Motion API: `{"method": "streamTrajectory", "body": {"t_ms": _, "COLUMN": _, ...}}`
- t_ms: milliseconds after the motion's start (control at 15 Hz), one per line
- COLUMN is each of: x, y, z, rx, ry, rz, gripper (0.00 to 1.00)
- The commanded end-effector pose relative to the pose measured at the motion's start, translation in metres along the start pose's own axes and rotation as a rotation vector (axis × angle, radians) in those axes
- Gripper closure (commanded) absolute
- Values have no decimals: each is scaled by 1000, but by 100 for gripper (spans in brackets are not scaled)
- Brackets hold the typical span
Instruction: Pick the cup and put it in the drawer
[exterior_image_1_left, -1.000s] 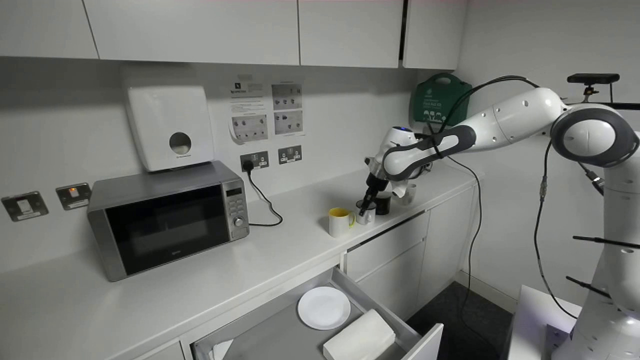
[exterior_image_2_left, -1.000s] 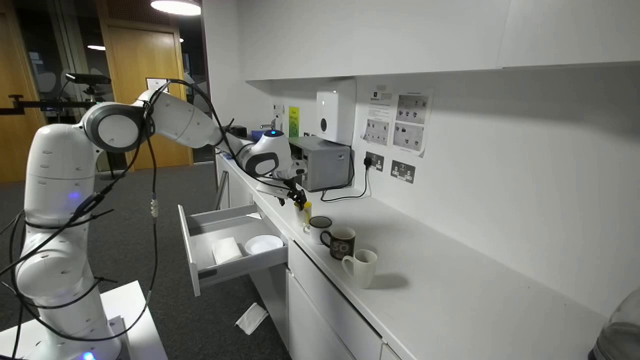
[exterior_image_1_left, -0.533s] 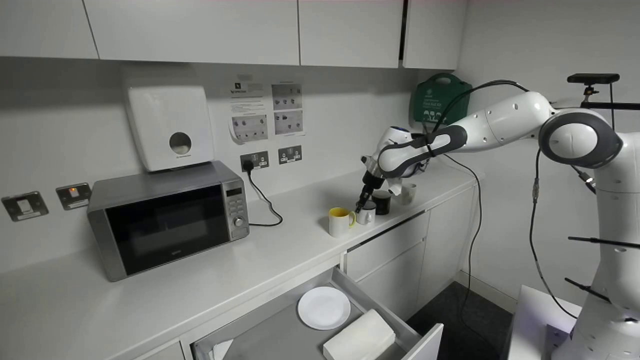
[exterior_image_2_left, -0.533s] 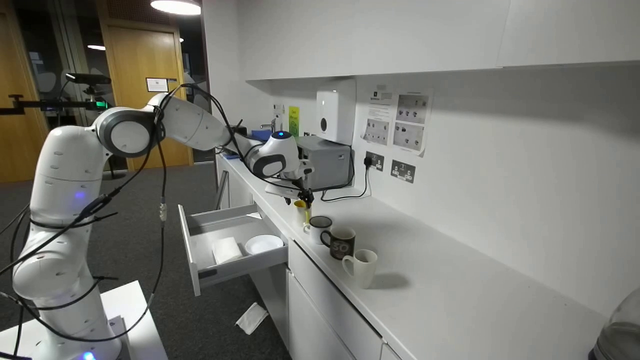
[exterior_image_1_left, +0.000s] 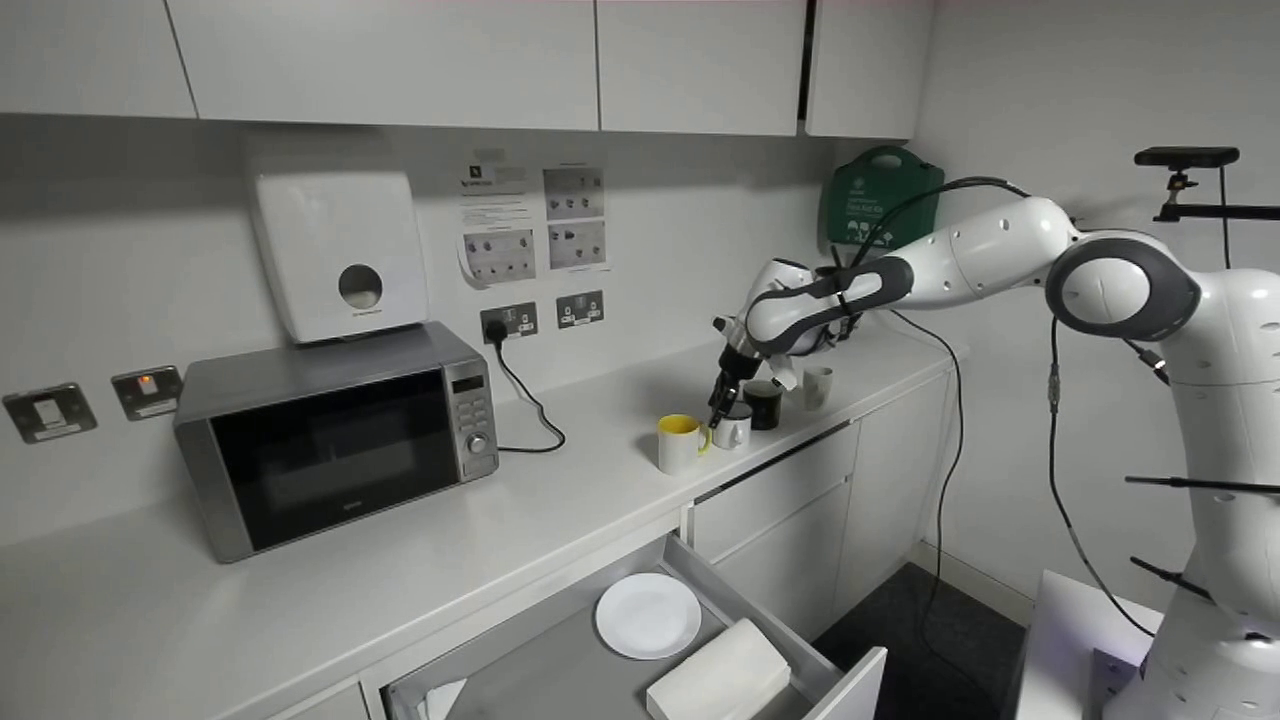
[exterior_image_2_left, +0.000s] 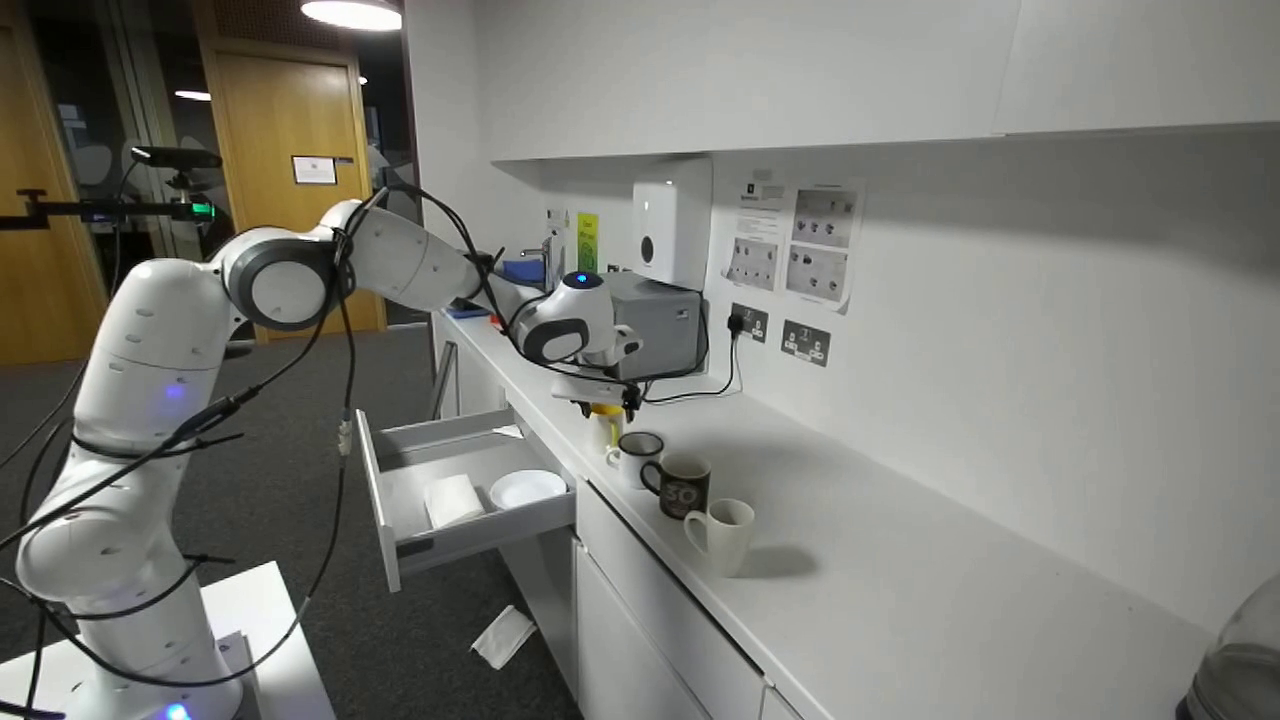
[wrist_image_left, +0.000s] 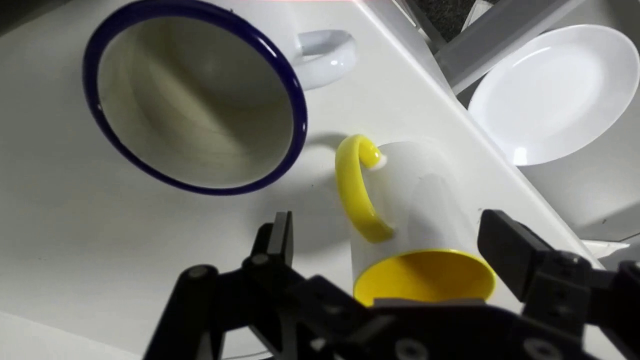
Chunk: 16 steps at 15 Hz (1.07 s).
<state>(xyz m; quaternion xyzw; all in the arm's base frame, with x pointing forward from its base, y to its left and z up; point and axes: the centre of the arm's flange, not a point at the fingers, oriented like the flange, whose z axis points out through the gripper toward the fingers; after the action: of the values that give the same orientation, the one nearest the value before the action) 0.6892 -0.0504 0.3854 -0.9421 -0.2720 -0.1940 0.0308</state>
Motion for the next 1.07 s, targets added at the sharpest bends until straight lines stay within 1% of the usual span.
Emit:
{"method": "streamTrajectory", "body": {"t_ms": 0, "x": 6, "y": 22, "z": 4, "rx": 45, "ry": 4, "rz": -117, "gripper": 0}}
{"method": "streamTrajectory", "body": {"t_ms": 267, "x": 7, "y": 29, "z": 12, "rx": 77, "ry": -1, "rz": -184, "gripper": 0}}
{"method": "streamTrajectory", "body": {"t_ms": 467, "x": 10, "y": 32, "z": 15, "rx": 96, "ry": 13, "rz": -218, "gripper": 0}}
{"method": "streamTrajectory", "body": {"t_ms": 733, "x": 13, "y": 33, "z": 21, "rx": 143, "ry": 41, "rz": -245, "gripper": 0}}
{"method": "streamTrajectory", "body": {"t_ms": 1000, "x": 14, "y": 34, "z": 27, "rx": 185, "ry": 48, "rz": -259, "gripper": 0}}
